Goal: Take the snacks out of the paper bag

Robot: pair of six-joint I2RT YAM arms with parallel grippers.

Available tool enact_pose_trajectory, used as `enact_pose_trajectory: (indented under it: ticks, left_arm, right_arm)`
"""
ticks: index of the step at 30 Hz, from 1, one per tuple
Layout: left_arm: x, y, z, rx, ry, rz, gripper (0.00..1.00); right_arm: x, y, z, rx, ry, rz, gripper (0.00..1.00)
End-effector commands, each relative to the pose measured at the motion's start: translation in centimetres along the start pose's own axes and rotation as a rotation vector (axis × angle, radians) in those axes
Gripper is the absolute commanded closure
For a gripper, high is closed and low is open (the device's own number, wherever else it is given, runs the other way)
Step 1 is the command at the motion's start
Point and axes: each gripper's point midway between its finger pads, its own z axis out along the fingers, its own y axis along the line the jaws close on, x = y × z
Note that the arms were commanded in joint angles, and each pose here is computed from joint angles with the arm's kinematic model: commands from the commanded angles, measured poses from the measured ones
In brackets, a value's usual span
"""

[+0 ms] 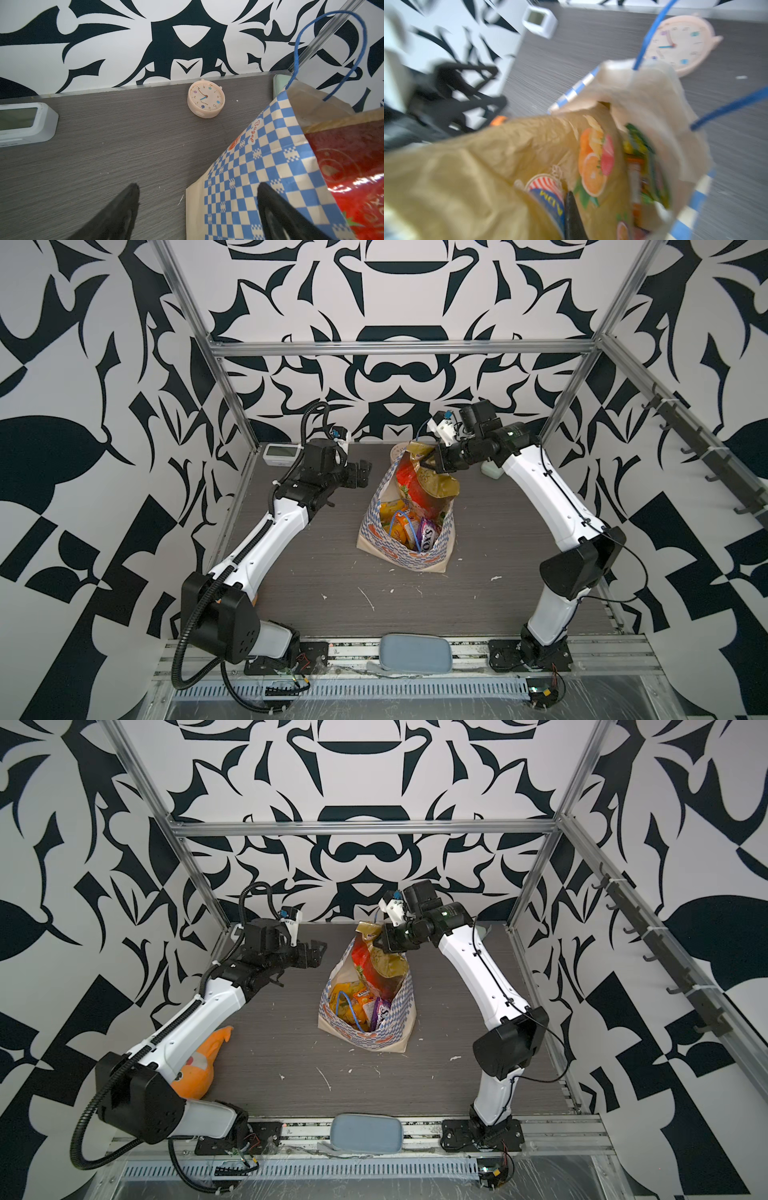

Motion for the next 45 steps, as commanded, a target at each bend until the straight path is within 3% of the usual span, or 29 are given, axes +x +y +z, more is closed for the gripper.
enact_pose_trajectory:
  ticks: [1,4,8,12,19,29,36,45]
  left_arm:
    - [-0.2,0.3,-0.5,-0.014,-0.017,-0.005,0.08]
    - [-0.6,0.3,-0.5,-0.017,-0.027,0.005,0.08]
    - [-1.1,0.3,-0.8,-0.023,-0.035,0.015,0.08]
    - [-1.4,0.5,-0.9,-0.036,-0.046,0.026,0.08]
    - [-2.3,0.5,-0.8,-0.043,-0.064,0.04,0.08]
    - [-2.3,0.5,-1.0,-0.043,-0.076,0.039,0.08]
    - [-1.0,0.8,-0.6,-0.046,-0.055,0.026,0.08]
    - [0.6,1.0,0.2,-0.044,-0.011,0.009,0.08]
  right_arm:
    - [-6.4,7.3,-7.6,-0.405,-0.262,-0.017,1.0]
    - [-8.2,7.4,-8.8,-0.538,-0.305,0.057,1.0]
    - [-9.1,7.9,-9.8,-0.57,-0.324,0.066,1.0]
    - [-11.8,9.4,-14.2,-0.678,-0.413,0.089,1.0]
    - [-14.9,11.8,-21.1,-0.635,-0.552,0.022,1.0]
    - [-17.1,6.6,-27.3,-0.462,-0.72,0.078,1.0]
    - [-15.0,-0.8,-25.0,-0.337,-0.722,0.187,1.0]
    - [-8.3,-11.4,-15.9,-0.182,-0.612,0.396,1.0]
